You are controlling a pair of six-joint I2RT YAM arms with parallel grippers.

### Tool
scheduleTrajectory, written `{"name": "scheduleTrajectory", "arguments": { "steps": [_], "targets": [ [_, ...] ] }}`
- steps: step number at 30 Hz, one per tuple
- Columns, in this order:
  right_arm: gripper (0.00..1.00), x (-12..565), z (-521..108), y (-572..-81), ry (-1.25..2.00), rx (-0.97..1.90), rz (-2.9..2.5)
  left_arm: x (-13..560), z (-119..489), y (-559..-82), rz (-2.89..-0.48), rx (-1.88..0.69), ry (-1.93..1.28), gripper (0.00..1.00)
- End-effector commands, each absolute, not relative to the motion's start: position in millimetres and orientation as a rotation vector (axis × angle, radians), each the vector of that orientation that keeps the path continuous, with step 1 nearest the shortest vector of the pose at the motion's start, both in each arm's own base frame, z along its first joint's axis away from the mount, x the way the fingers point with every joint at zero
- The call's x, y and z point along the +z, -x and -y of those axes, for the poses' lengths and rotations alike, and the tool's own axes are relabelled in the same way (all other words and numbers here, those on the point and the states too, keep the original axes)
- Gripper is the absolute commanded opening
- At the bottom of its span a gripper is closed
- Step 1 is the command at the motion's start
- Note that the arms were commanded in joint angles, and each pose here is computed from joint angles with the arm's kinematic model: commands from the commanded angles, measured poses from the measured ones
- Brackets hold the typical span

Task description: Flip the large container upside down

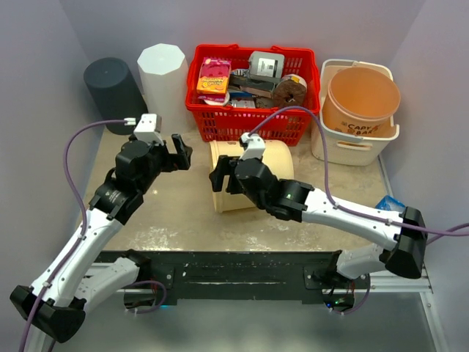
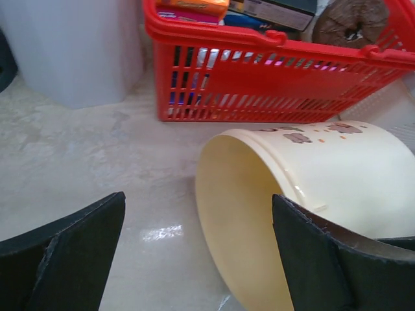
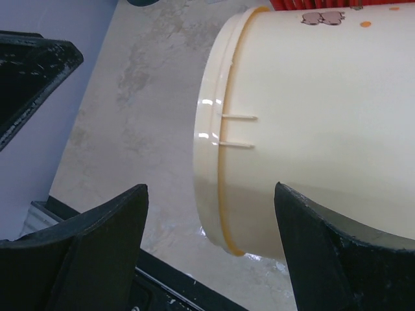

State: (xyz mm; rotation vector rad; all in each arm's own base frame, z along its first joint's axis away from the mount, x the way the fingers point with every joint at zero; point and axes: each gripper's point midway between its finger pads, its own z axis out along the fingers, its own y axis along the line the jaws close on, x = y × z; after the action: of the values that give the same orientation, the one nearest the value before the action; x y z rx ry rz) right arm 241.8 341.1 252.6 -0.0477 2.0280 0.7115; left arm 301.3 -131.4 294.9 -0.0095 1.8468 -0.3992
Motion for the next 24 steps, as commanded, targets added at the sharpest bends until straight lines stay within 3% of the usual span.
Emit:
{"name": "scheduleTrajectory", "arguments": {
  "steps": [1,19,24],
  "targets": [
    [0.82,273,-349,-248,-0.004,0.586,-1.964,283,95,-289,-1.887,-0.227,0.000,0.99],
    [0.60,243,-376,-259,-0.041,0.243,-1.987,221,79,-291,-1.974,-0.157,-0.045,0.99],
    [0.59,245,-371,-265,-0.081,0.180,-1.961,218,77,-292,-1.979,-0.162,-0.042,1.00]
  ]
}}
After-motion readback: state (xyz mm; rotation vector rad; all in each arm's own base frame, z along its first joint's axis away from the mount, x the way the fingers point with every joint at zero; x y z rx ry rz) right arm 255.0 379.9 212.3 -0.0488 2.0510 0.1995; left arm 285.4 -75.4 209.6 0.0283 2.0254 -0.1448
